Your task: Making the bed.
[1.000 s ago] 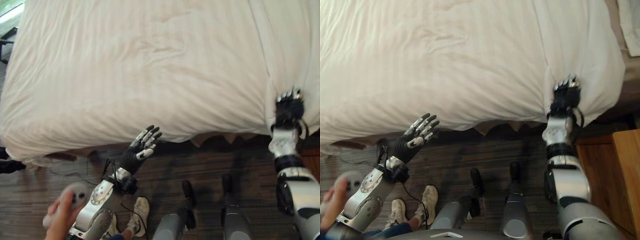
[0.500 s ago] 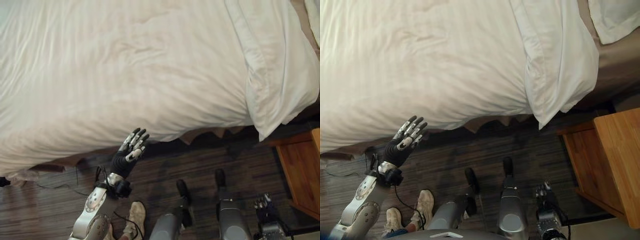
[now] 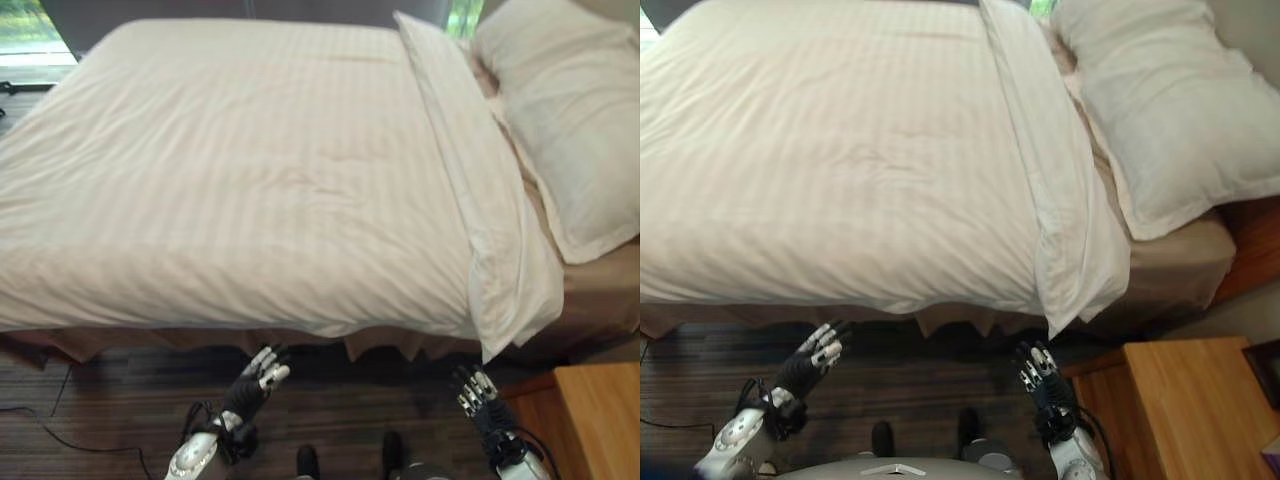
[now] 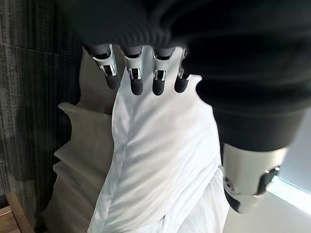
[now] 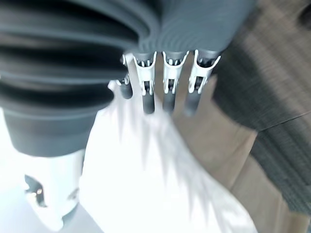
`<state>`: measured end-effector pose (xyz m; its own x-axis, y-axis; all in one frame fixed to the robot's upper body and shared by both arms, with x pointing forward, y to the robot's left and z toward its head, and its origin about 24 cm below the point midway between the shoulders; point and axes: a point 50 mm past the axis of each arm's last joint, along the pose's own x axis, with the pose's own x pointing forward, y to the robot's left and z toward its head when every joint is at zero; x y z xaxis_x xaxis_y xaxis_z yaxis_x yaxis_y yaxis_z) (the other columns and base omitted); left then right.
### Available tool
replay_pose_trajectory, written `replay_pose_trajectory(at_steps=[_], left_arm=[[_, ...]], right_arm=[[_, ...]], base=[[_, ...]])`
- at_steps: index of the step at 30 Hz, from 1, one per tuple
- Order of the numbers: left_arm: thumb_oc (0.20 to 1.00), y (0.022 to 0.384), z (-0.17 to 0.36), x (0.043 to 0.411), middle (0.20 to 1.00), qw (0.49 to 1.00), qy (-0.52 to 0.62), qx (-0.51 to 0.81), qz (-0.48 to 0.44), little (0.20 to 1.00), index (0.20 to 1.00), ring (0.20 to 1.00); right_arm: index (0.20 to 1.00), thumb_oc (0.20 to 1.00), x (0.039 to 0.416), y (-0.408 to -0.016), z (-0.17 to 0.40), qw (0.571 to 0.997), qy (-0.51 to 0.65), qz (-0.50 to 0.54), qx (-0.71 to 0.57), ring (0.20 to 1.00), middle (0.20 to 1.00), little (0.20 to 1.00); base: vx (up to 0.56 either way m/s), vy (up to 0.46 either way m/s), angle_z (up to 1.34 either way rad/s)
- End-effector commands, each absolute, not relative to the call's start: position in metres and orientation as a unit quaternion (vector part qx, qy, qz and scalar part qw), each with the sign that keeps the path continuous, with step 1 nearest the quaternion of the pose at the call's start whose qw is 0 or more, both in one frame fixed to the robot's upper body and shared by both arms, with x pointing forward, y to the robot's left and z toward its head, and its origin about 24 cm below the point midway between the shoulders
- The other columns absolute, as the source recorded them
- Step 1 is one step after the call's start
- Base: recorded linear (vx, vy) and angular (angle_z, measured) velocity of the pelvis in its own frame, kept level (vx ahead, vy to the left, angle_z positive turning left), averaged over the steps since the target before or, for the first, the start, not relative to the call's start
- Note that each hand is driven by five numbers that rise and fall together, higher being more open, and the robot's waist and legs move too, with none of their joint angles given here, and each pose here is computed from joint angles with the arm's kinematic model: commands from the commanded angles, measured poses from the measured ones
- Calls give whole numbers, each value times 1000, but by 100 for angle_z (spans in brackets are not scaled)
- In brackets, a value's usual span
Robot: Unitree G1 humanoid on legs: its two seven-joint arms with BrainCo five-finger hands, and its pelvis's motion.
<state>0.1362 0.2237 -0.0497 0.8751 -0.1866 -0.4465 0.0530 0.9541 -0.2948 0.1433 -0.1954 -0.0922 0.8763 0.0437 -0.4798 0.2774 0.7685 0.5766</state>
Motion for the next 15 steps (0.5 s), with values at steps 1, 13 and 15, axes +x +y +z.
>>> replay_pose_trajectory(at_steps=[1, 13, 15], left_arm=[[1000, 219, -41, 146, 1000, 969, 199, -137, -59, 1000, 1000, 1000], [1000, 233, -23, 160, 1000, 984, 133, -116, 5, 1000, 1000, 1000], [1000, 234, -20, 163, 1000, 986, 126, -109, 0, 1000, 1000, 1000]], right_arm=[[1000, 1000, 150, -203, -79, 930, 212, -43, 296, 1000, 1000, 1000], [1000, 1000, 178, -174, -56, 966, 185, 82, 161, 1000, 1000, 1000], [1000, 1000, 181, -175, -50, 969, 170, 91, 153, 1000, 1000, 1000]], base=[[-2, 31, 3], [-63, -4, 2], [-109, -54, 3]])
